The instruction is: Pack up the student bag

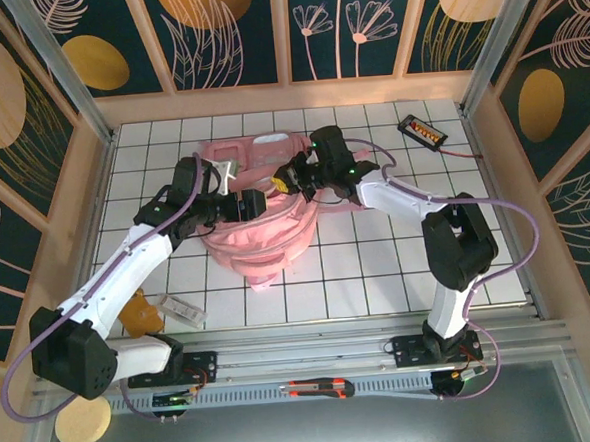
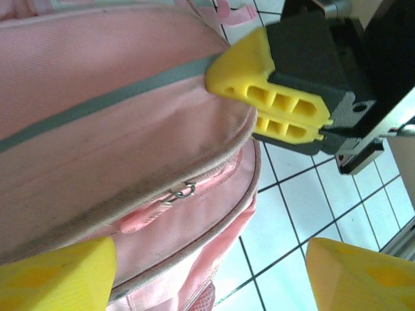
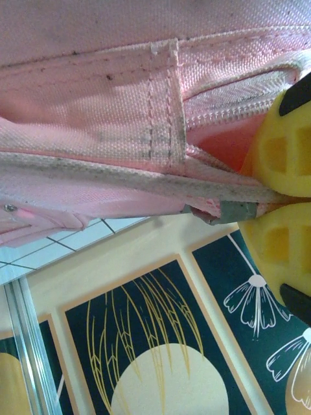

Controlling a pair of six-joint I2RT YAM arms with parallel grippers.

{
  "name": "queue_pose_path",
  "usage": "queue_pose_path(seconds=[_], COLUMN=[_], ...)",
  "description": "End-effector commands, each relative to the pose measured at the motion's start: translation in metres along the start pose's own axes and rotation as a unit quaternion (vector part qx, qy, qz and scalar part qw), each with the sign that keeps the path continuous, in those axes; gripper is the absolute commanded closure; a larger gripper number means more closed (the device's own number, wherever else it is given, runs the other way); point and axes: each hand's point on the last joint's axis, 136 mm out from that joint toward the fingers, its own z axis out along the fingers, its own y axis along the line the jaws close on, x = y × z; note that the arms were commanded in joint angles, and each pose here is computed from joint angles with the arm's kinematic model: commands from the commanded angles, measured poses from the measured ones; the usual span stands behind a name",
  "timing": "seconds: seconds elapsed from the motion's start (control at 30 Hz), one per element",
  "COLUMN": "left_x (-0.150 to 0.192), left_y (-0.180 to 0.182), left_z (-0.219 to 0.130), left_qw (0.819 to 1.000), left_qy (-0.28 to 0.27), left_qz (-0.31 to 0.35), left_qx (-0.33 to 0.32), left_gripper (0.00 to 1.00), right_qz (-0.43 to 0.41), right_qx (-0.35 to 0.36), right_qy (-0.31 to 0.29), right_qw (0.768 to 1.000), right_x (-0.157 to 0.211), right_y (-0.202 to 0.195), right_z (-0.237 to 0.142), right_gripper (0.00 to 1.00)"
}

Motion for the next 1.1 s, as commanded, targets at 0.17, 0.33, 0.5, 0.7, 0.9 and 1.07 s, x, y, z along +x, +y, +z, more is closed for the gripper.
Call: queue_pose_path(seconds=[0.17,0.33,0.5,0.7,0.9,1.07], left_x=[0.012,0.002,-0.003,-0.007,-0.010,-0.013], left_y=[0.022,0.038,0.049,0.061,0.068,0.073], left_z=[0.026,0.030,0.032,0.033,0.028,0.023], left_qw=[0.999,0.996,0.992,0.987,0.981,0.977], left_qy=[0.032,0.028,0.026,0.030,0.027,0.010], left_qz=[0.007,0.015,0.030,0.051,0.072,0.090], left_qx=[-0.036,-0.085,-0.119,-0.152,-0.178,-0.193], left_gripper=[0.38,0.38,0.42,0.43,0.38,0.37], right_qz=[-0.038,-0.035,-0.031,-0.029,-0.028,-0.028], right_qx=[-0.059,-0.057,-0.057,-0.055,-0.052,-0.053], right_qy=[0.004,0.004,0.007,0.010,0.013,0.018], right_qw=[0.998,0.998,0.998,0.998,0.998,0.998], right_x=[0.008,0.009,0.010,0.010,0.010,0.011], right_y=[0.054,0.053,0.053,0.053,0.051,0.052], right_z=[0.001,0.002,0.005,0.009,0.012,0.013], right_gripper=[1.00,1.00,1.00,1.00,1.00,1.00])
